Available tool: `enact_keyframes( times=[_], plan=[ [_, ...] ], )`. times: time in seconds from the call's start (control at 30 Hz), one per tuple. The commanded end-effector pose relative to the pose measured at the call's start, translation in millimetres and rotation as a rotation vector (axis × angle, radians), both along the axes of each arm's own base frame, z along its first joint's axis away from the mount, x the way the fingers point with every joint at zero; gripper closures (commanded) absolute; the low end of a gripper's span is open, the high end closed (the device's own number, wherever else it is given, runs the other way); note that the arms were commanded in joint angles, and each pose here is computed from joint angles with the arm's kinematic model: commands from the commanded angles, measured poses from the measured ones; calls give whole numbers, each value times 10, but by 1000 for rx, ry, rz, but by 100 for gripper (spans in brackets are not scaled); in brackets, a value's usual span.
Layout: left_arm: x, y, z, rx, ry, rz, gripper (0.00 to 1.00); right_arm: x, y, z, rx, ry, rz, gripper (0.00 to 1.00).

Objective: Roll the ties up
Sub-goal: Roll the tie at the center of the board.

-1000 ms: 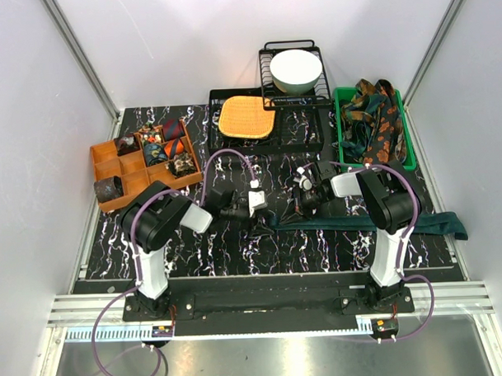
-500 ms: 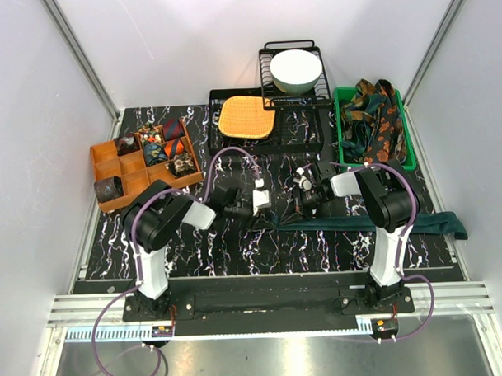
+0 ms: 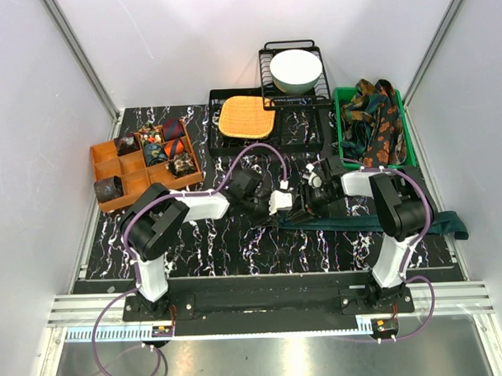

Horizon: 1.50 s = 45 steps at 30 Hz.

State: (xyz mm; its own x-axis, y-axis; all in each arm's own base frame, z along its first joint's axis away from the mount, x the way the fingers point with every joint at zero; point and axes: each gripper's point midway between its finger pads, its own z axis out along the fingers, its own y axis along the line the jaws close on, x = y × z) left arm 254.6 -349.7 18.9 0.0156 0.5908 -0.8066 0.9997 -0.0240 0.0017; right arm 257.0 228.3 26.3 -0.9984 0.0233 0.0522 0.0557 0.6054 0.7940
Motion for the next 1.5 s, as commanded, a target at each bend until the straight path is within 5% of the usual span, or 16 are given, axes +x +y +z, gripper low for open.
enact_keyframes(
  times=[0.0,0.23,0.5,0.63,0.77,0.93,1.0,1.07,1.47],
  plan=[
    [-80,466,-477,297,14,54,89,-55,-81,198,19,-73,19,55],
    [-123,359,-465,351,4,45,89,79,31,230,88,-102,-23,50],
    [-107,323,-457,380,12,46,86,131,25,34,57,-83,-27,75],
    [-92,309,-459,390,17,49,86,104,59,123,101,-73,-15,58],
    [-103,304,-462,392,17,43,86,74,91,267,148,-98,-7,55],
    [-108,307,-471,402,18,42,85,69,132,205,155,-90,-11,62],
    [-105,306,-474,408,24,44,85,69,136,185,158,-83,-10,74],
    [-109,301,-472,408,28,44,82,64,119,162,140,-87,-13,100],
    [-128,225,-281,254,76,62,34,16,-129,-277,-70,-10,-7,100]
  ],
)
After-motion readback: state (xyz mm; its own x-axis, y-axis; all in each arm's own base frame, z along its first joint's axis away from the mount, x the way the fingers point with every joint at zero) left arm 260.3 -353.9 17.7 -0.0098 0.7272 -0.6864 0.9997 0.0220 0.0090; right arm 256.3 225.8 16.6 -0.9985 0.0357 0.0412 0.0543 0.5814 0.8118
